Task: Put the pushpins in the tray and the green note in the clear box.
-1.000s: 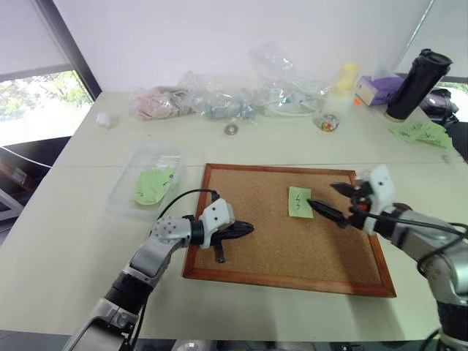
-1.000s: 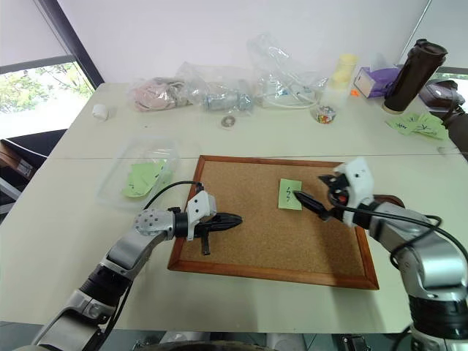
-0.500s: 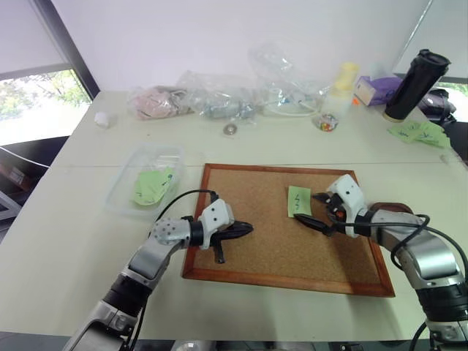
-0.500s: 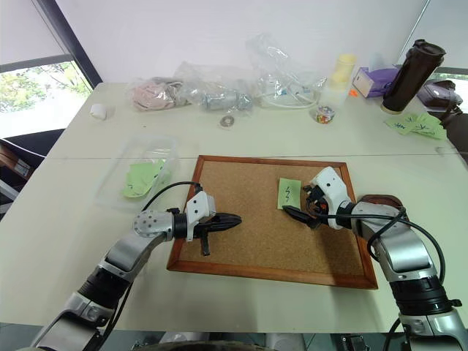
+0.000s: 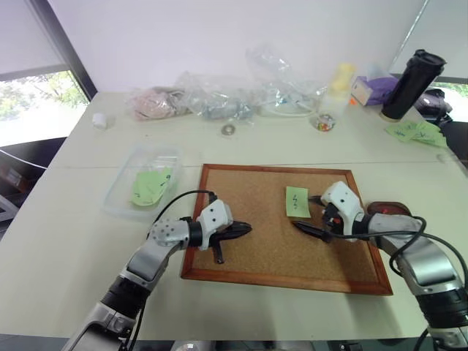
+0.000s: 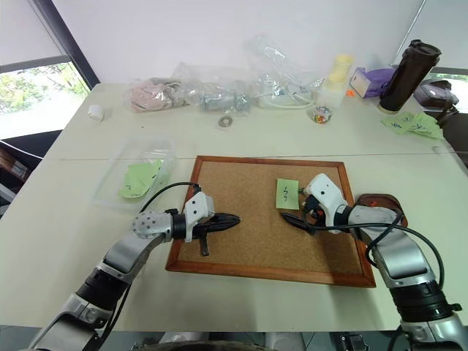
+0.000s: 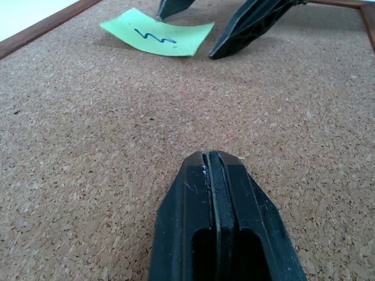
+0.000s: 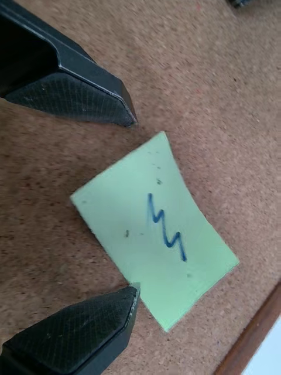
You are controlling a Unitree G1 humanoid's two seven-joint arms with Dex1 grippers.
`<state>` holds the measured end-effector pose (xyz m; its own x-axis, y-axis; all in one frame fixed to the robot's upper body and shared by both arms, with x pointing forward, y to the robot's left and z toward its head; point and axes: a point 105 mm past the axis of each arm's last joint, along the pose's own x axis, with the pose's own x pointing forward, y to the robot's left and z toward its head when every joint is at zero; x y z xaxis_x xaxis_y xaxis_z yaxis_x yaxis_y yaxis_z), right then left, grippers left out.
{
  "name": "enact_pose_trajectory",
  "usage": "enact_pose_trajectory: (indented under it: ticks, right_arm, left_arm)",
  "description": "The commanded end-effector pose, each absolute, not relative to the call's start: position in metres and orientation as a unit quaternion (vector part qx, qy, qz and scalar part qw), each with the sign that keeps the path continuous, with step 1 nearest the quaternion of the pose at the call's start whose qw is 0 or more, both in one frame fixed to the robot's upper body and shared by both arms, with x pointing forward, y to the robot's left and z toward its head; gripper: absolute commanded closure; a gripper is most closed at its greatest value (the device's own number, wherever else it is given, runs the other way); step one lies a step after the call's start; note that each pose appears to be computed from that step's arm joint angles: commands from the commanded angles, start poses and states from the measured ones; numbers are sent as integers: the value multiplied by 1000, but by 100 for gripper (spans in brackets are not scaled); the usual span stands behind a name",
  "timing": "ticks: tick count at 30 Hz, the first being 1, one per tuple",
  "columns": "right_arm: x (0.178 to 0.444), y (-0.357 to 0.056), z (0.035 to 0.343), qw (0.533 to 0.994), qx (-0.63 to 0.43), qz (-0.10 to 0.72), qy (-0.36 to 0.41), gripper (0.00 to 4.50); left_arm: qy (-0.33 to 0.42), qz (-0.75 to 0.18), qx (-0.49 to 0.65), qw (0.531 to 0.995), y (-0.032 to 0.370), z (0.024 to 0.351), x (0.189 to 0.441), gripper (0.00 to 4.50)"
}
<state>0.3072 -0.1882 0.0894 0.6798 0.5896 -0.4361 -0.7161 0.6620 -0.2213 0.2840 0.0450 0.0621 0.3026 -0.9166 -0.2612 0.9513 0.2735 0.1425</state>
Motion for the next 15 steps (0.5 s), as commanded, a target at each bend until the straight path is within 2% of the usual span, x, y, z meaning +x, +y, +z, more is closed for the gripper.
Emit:
enact_pose_trajectory:
  ticks: [1, 11, 14, 15]
  right_arm:
    - [317, -191, 84, 904, -202, 337, 168, 5]
    - [327, -190, 85, 911, -201, 325, 156, 5]
    - [326, -190, 81, 910, -198, 324, 165, 76]
    - [326, -191, 79, 910, -199, 323, 169, 117]
  left_arm:
    - [123, -579, 142, 794, 51, 35, 280, 450]
    - [123, -575, 139, 796, 51, 35, 280, 450]
    - [123, -576, 140, 796, 51, 35, 280, 450]
    - [122, -576, 140, 796, 51, 35, 280, 450]
